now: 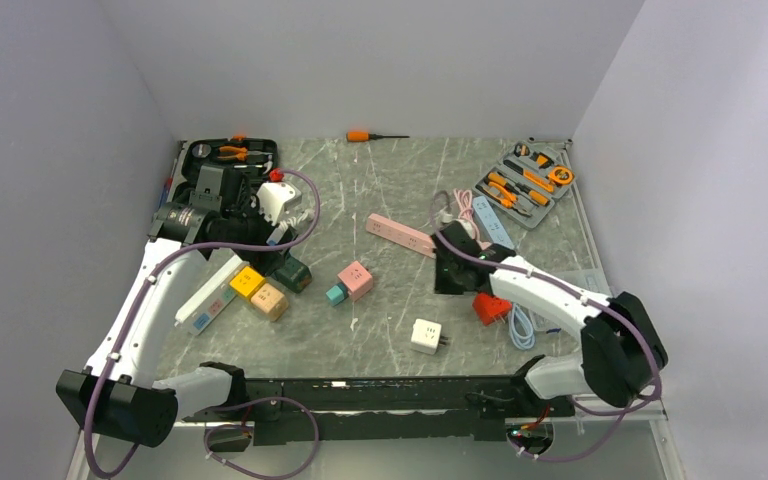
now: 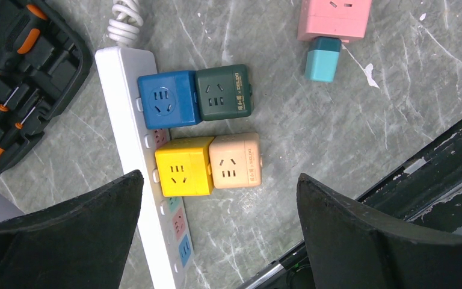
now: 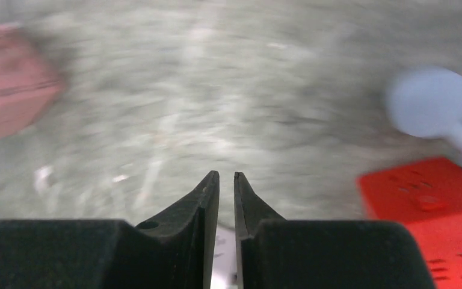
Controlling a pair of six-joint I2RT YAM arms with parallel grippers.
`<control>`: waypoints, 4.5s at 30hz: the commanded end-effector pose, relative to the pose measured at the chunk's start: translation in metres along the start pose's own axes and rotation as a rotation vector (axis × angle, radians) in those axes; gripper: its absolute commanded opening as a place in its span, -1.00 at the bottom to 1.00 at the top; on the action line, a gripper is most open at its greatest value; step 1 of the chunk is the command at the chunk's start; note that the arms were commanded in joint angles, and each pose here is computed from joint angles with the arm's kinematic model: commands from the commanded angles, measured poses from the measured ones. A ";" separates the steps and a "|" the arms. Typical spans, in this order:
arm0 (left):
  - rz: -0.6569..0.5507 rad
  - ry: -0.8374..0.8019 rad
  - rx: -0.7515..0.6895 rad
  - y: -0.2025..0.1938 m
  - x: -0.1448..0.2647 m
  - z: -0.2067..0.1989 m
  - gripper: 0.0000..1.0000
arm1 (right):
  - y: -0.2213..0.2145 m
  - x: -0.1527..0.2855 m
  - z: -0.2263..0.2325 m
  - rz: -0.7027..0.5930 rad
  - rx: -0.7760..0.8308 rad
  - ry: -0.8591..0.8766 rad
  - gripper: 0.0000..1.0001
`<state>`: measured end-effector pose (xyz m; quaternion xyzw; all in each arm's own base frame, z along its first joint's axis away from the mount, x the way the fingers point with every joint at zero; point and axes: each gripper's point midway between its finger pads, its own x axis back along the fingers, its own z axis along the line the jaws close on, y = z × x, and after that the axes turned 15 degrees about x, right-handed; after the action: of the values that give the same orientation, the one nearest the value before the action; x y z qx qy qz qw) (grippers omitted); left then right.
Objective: Pull the plug off the socket
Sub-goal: Move the plug to the center of the board, then remove the plug from the socket.
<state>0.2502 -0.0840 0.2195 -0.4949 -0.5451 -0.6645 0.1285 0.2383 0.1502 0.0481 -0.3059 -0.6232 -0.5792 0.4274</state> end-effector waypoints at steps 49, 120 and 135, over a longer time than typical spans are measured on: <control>0.066 -0.114 0.001 -0.013 -0.038 -0.008 0.99 | 0.106 0.048 0.127 -0.306 0.350 0.282 0.59; -0.137 -0.331 -0.318 0.018 -0.095 -0.115 0.58 | 0.145 0.081 0.209 -0.440 0.226 0.665 -0.94; -0.089 -0.283 -0.315 0.016 -0.107 -0.113 -1.00 | 0.130 0.078 0.207 -0.417 0.244 0.635 -0.48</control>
<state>0.2430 -0.2239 0.1371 -0.5989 -0.4600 -0.6540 -0.0449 0.2871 0.3561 0.1503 0.0250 -0.5857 -0.6260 0.5143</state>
